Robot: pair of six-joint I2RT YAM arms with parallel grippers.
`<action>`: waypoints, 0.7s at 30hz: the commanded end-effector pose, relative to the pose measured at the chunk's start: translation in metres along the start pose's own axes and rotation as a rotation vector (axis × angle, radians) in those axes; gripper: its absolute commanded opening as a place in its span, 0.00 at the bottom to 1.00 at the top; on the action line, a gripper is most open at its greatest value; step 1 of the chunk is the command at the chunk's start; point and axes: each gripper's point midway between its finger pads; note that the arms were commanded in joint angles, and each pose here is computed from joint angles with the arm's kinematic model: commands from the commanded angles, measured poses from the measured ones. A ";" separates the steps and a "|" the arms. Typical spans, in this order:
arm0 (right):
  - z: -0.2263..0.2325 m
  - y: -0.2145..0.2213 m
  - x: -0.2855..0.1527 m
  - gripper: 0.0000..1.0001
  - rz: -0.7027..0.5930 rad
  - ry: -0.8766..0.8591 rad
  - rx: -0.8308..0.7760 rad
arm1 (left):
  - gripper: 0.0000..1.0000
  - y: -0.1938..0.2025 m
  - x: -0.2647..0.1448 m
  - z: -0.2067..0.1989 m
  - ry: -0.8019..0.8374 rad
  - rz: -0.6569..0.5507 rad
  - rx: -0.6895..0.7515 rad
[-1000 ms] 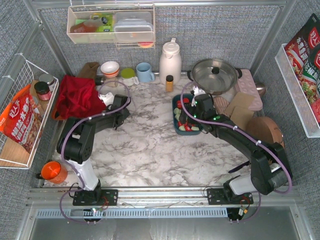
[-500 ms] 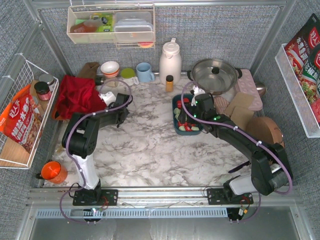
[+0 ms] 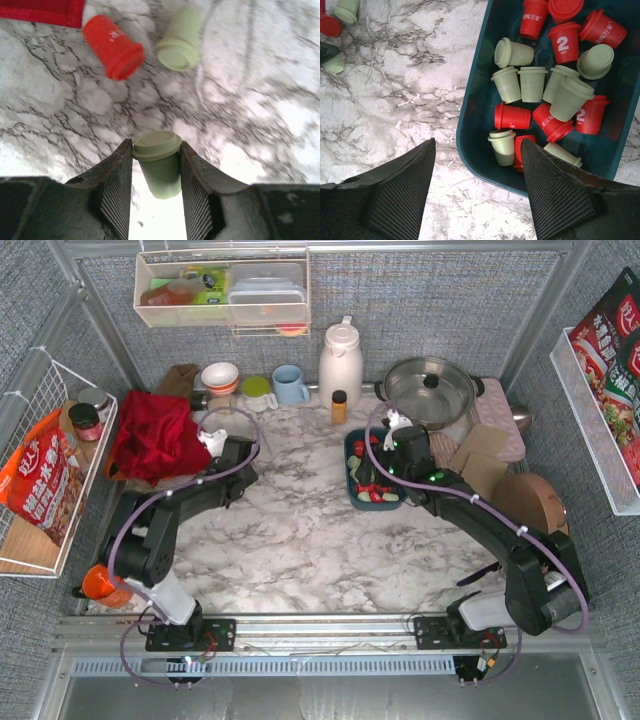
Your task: Mix the coffee capsules in the storage basket
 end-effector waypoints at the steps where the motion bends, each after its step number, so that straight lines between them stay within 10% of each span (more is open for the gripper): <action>1: 0.010 -0.005 -0.004 0.73 -0.008 -0.042 0.009 | 0.33 -0.012 -0.036 -0.024 0.165 -0.080 0.104; 21: 0.162 0.021 -0.051 0.73 0.157 -0.481 -0.081 | 0.29 0.035 -0.239 -0.113 1.014 -0.800 0.703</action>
Point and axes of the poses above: each gripper's point midway between its finger pads, its own x axis out along the fingers, its own z axis along the line the jaws close on, y = z × x, and after that the axes turned 6 degrees about x, right-handed
